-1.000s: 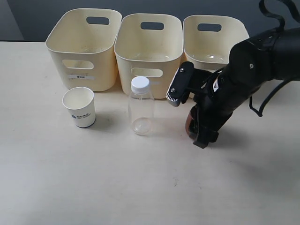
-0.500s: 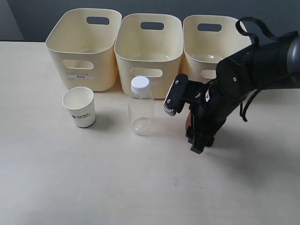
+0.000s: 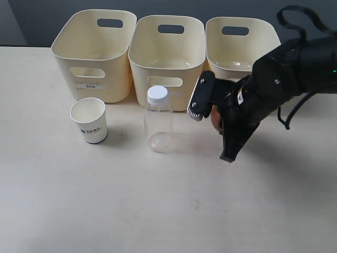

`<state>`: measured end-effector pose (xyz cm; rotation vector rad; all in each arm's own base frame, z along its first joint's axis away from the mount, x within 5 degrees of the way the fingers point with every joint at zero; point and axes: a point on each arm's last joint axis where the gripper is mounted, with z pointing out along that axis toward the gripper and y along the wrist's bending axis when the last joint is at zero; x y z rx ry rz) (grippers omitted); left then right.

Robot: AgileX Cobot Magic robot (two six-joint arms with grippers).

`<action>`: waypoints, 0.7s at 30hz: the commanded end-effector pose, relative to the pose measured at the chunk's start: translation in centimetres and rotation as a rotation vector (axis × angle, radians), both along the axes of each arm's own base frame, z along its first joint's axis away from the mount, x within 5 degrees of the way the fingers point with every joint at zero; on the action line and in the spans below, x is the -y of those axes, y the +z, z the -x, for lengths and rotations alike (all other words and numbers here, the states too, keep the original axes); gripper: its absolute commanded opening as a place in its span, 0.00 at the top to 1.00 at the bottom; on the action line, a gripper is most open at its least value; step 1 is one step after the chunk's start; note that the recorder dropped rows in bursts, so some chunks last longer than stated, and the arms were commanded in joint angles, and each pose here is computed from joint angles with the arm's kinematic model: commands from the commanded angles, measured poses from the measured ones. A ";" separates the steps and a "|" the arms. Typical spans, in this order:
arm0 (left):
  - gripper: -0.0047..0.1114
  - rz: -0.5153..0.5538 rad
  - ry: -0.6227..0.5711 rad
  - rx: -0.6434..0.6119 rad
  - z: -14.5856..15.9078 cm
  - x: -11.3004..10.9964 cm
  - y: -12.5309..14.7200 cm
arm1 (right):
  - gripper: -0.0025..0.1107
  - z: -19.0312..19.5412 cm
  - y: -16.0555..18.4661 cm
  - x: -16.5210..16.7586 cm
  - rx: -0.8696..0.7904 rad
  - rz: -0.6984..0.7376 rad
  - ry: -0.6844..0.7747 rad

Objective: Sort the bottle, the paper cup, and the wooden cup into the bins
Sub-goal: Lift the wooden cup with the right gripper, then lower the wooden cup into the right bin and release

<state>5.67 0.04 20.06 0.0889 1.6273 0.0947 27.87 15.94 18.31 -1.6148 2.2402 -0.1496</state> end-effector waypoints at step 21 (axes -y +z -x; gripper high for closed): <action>0.96 0.001 0.001 0.010 0.0 0.0 0.0 | 0.98 -7.6 15.7 4.4 0.318 -0.429 -0.445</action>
